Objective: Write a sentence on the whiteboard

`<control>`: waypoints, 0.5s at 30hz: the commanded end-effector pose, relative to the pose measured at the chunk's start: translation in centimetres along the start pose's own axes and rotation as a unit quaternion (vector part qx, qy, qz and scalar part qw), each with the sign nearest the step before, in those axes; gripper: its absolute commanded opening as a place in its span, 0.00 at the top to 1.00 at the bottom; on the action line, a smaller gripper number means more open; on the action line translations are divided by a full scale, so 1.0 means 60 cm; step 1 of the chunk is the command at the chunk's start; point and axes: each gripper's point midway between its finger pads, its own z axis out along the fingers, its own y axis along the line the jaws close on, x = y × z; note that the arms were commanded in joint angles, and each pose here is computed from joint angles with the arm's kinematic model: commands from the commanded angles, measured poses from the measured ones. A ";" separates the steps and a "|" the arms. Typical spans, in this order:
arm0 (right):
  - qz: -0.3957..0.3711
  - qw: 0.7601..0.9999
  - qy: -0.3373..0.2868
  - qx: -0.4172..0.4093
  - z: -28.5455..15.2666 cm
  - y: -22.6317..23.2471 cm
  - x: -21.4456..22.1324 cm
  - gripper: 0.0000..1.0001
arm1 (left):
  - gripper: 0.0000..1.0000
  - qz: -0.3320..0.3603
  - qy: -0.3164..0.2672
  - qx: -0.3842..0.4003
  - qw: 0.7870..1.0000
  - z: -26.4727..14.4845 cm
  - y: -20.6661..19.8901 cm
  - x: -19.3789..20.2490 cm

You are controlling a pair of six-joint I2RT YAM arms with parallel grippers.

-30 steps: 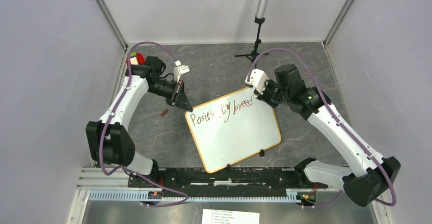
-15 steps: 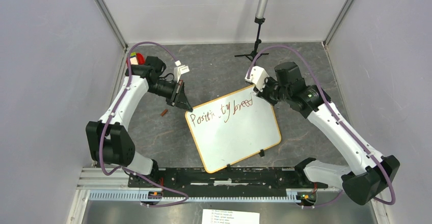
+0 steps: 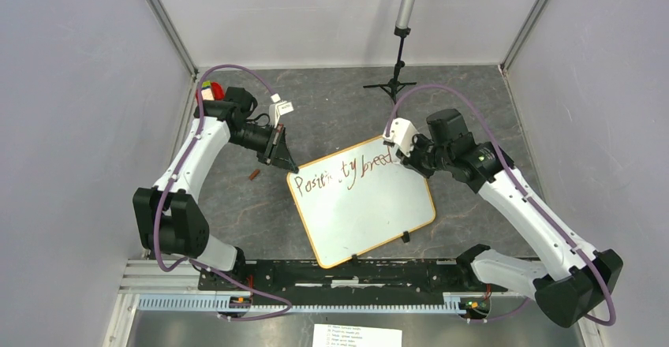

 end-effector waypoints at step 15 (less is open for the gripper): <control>-0.015 0.997 -0.028 0.076 -0.047 -0.061 -0.057 1.00 | 0.98 0.009 -0.002 -0.012 1.000 0.001 0.002 -0.008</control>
